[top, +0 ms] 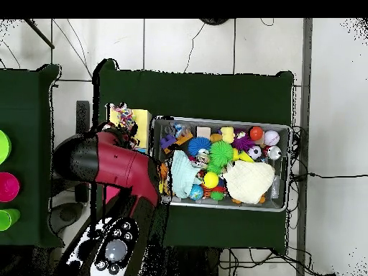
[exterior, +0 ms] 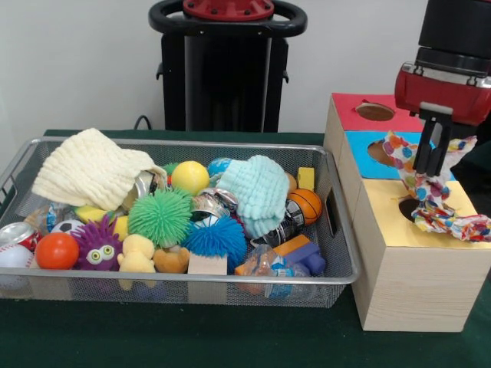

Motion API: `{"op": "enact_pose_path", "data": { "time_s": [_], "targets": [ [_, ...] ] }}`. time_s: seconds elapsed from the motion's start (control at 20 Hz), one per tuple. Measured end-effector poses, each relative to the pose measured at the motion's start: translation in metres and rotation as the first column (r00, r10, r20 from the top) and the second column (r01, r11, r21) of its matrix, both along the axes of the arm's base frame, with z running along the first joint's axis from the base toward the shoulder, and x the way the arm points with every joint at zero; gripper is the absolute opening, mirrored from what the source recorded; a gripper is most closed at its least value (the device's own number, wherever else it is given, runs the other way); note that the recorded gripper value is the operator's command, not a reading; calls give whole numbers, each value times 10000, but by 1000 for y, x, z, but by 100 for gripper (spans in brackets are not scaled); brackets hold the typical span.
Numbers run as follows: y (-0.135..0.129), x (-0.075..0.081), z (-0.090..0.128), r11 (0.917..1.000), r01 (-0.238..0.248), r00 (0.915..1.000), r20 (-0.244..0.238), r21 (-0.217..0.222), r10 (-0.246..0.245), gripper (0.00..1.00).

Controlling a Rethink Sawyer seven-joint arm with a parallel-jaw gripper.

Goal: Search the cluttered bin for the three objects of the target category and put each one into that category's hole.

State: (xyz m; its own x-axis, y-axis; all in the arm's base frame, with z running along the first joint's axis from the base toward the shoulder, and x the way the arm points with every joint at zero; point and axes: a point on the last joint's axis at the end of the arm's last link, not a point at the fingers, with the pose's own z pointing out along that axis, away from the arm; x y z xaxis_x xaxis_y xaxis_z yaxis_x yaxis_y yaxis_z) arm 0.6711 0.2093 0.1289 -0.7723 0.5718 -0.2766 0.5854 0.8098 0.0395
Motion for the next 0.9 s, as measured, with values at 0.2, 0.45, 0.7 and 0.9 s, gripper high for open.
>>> {"op": "enact_pose_path", "data": {
  "time_s": [0.2, 0.45, 0.7, 0.9],
  "targets": [
    [0, -1, -4, 10000, 0, 10000, -67, -26, 0, 0],
    [-1, -1, -4, 10000, 2, 10000, -64, -26, -2, 0],
    [0, -1, -4, 10000, 1, 10000, -64, -25, -2, 0],
    [1, 0, -4, 10000, 65, 10000, 3, 56, -65, 0]
  ]
}}
